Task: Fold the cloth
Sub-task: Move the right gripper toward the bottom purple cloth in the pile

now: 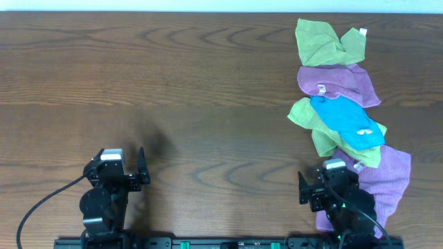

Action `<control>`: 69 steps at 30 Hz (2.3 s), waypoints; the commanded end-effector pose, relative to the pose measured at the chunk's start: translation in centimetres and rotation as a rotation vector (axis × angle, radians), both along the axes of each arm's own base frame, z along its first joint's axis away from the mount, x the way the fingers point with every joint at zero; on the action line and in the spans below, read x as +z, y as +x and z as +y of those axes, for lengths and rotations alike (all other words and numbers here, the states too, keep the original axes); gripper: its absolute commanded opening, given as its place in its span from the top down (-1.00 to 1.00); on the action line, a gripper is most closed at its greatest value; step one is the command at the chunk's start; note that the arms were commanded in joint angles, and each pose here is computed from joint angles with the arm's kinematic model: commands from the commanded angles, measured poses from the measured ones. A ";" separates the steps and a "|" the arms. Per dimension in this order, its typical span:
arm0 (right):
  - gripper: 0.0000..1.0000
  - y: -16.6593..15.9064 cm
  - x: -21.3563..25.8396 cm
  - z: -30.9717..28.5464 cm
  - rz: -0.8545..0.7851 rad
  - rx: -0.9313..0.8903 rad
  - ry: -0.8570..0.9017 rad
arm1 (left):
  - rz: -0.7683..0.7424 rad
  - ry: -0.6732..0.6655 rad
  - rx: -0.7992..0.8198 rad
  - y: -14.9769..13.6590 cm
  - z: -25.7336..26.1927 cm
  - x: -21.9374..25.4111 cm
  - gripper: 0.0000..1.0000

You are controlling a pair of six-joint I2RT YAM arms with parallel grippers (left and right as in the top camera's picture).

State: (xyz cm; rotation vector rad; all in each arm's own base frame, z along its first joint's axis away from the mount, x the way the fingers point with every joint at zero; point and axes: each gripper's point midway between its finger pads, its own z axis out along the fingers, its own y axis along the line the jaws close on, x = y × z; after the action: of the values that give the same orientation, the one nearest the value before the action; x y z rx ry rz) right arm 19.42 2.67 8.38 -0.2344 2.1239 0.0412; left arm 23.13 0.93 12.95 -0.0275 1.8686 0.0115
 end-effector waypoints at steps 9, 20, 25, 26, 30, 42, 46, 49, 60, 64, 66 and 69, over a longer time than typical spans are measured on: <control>-0.99 0.0 -0.5 0.0 0.005 0.002 -0.002 | 0.029 -0.005 0.011 -0.1 0.1 -1.3 -0.91; -0.99 0.0 -0.5 0.0 0.004 0.002 -0.003 | 0.029 -0.005 0.011 -0.1 0.1 -1.3 -0.91; -0.98 0.0 -0.5 0.0 0.005 0.002 -0.002 | 0.029 -0.005 0.011 -0.1 0.1 -1.3 -0.91; -0.99 0.0 -0.5 0.0 0.005 0.002 -0.002 | 0.030 -0.005 0.011 -0.1 0.1 -1.3 -0.91; -0.98 0.0 -0.5 0.0 0.005 0.002 -0.002 | 0.029 -0.005 0.011 -0.1 0.1 -1.3 -0.91; -0.98 0.0 -0.5 0.0 0.005 0.002 -0.002 | 0.030 -0.005 0.011 -0.1 0.1 -1.3 -0.91; -0.98 0.0 -0.5 0.0 0.005 0.002 -0.002 | 0.030 -0.005 0.011 -0.1 0.1 -1.3 -0.91; -0.99 0.0 -0.5 0.0 0.005 0.002 -0.002 | 0.030 -0.005 0.011 -0.1 0.1 -1.3 -0.91; -0.99 0.0 -0.4 -0.1 0.000 -0.002 -0.005 | 0.030 -0.005 0.011 -0.1 0.1 -1.3 -0.91; -0.98 0.2 -0.2 0.0 -0.011 0.002 0.000 | 0.029 -0.005 0.011 -0.1 0.1 -1.3 -0.91; -0.98 0.9 1.1 0.1 -0.068 -0.004 0.016 | 0.029 -0.005 0.011 -0.1 0.1 -1.3 -0.91; -0.99 3.0 6.2 0.2 -0.276 -0.064 0.164 | 0.030 -0.005 0.011 -0.1 0.1 -1.3 -0.91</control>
State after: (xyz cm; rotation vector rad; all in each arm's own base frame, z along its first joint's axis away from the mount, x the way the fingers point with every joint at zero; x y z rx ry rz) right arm 21.65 2.91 12.29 -0.1851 1.9383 0.0609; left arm 23.13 0.93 12.94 -0.0275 1.8689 0.0115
